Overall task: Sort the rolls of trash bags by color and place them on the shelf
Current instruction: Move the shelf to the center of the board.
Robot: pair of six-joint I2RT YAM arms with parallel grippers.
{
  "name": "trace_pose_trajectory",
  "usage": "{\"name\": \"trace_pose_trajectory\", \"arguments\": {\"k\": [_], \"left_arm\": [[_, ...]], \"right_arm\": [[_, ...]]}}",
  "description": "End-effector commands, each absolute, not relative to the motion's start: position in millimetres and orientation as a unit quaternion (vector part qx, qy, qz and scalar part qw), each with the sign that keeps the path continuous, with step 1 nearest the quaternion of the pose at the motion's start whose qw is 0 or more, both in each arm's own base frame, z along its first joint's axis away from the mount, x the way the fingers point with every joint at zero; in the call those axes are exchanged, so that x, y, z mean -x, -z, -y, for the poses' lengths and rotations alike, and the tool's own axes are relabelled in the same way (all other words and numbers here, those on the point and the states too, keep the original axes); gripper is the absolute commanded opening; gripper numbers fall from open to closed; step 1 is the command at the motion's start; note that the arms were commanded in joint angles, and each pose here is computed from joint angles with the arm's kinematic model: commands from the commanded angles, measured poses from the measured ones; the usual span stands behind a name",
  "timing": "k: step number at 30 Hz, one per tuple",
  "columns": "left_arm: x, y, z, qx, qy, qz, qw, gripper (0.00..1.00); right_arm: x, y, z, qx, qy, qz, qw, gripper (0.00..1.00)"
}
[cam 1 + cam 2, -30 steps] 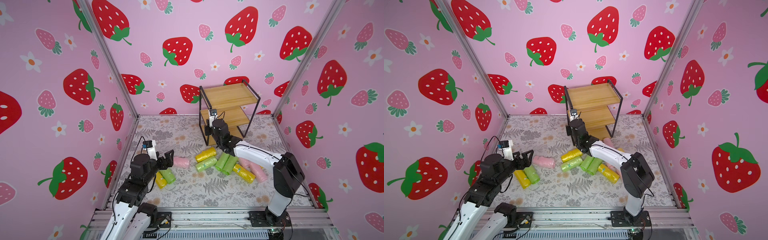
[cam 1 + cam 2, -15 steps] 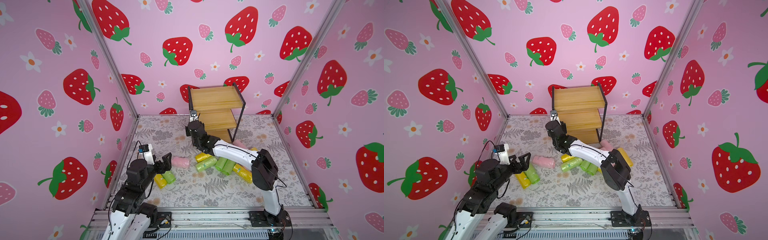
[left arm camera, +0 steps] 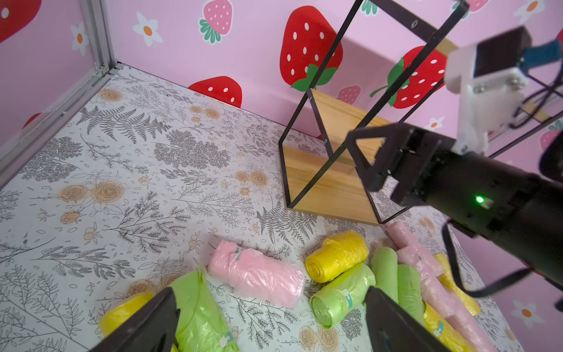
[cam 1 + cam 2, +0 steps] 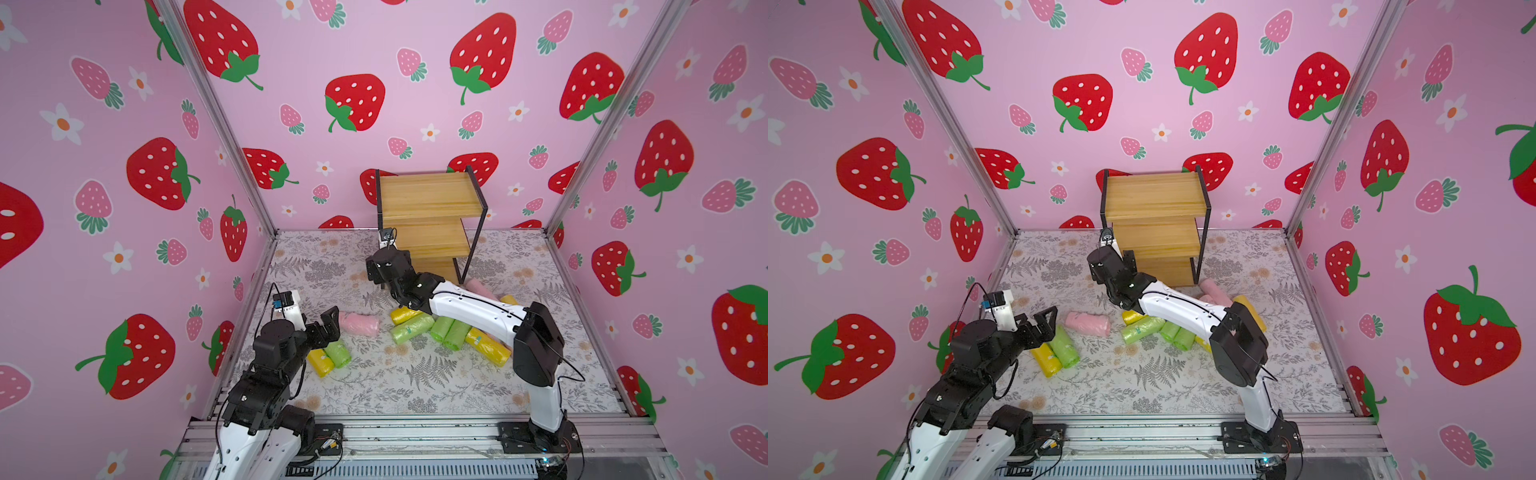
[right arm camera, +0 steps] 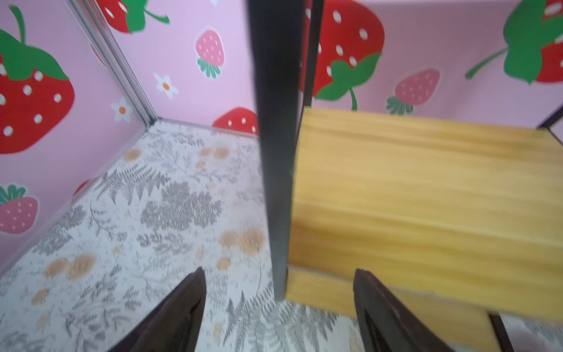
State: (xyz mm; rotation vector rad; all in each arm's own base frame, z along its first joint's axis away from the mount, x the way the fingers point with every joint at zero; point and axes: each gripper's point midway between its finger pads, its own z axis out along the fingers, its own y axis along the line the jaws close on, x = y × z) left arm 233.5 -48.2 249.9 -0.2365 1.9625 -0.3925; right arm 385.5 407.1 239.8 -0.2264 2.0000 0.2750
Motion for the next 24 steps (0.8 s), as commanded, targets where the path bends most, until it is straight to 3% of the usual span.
{"name": "trace_pose_trajectory", "arguments": {"k": [1,8,14,19,24], "left_arm": [[-230.3,-264.2,41.3,0.117,0.159,-0.815,0.545,1.0],[-225.1,-255.6,48.9,0.111,0.167,-0.832,0.518,1.0],[-220.1,-230.4,76.8,0.082,0.216,-0.864,0.446,1.0],[-215.8,-217.8,103.0,0.035,0.239,-0.885,0.398,1.0],[-212.0,-216.5,108.4,0.016,0.23,-0.889,0.396,1.0]], "right_arm": [[-352.7,-228.9,-383.8,0.048,-0.157,-0.872,0.461,0.82],[-280.6,-172.3,-307.5,-0.017,-0.091,-0.952,0.293,0.85],[-233.7,-143.6,-267.0,-0.031,-0.046,-0.979,0.196,0.87],[-223.7,-112.0,-225.9,-0.15,-0.03,-0.976,0.157,0.83],[-229.3,-90.8,-195.7,-0.215,-0.021,-0.967,0.138,0.77]]}}
